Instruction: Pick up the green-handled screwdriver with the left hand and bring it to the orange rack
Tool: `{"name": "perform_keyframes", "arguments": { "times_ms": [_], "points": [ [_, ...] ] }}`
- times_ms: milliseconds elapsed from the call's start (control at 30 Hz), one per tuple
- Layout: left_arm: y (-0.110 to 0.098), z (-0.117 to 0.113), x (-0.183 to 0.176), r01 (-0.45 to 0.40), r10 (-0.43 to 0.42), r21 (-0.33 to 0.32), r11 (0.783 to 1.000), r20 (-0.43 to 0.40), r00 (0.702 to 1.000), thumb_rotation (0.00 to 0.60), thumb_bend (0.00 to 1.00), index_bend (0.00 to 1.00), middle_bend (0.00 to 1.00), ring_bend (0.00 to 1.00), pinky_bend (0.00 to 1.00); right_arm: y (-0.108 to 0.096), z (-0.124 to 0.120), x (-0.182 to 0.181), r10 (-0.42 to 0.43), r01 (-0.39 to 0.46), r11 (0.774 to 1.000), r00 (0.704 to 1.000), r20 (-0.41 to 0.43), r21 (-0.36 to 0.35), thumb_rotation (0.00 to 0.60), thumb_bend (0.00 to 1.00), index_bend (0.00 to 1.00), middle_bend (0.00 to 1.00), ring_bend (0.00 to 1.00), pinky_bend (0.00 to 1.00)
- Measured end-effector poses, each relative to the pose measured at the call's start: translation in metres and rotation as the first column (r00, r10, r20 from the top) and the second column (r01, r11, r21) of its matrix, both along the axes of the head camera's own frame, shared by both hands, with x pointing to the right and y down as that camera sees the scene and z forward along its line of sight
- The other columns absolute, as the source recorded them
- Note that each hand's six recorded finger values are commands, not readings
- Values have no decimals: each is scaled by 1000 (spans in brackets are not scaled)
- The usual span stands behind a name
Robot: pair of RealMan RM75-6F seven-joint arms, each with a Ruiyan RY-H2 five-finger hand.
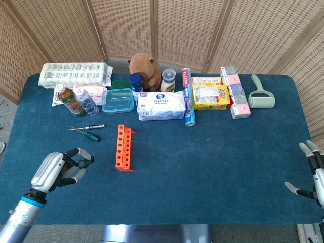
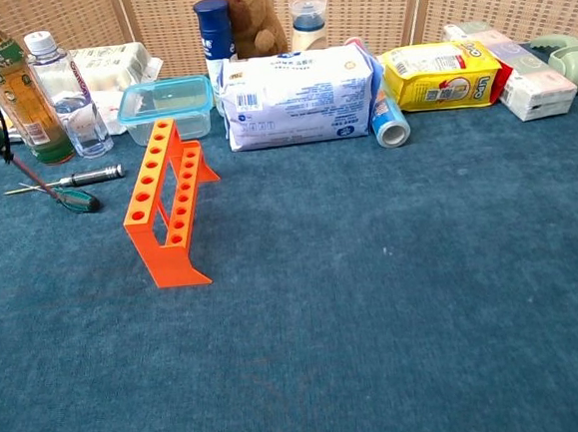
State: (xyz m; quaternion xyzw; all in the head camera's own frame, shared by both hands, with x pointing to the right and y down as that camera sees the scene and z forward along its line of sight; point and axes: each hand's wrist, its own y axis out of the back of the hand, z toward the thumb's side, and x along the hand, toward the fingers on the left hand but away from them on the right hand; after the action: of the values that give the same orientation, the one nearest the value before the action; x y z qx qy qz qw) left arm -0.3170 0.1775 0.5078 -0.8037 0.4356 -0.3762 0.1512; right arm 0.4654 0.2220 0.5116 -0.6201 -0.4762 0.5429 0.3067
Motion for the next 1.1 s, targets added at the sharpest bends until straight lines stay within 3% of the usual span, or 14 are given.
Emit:
{"name": "perform_keyframes", "arguments": {
  "times_ms": [533, 1100],
  "points": [
    [-2, -18, -13, -137, 131, -5, 991, -243, 961, 600, 416, 559, 999, 959, 950, 0, 2, -2, -2, 2, 1000, 1000, -6, -4, 600, 34, 59, 0, 0, 0],
    [-8, -11, -10, -170, 127, -88, 981, -366, 922, 600, 415, 559, 998, 959, 950, 1, 2, -2, -3, 3, 1000, 1000, -5, -6, 600, 34, 59, 0, 0, 0]
  ]
}}
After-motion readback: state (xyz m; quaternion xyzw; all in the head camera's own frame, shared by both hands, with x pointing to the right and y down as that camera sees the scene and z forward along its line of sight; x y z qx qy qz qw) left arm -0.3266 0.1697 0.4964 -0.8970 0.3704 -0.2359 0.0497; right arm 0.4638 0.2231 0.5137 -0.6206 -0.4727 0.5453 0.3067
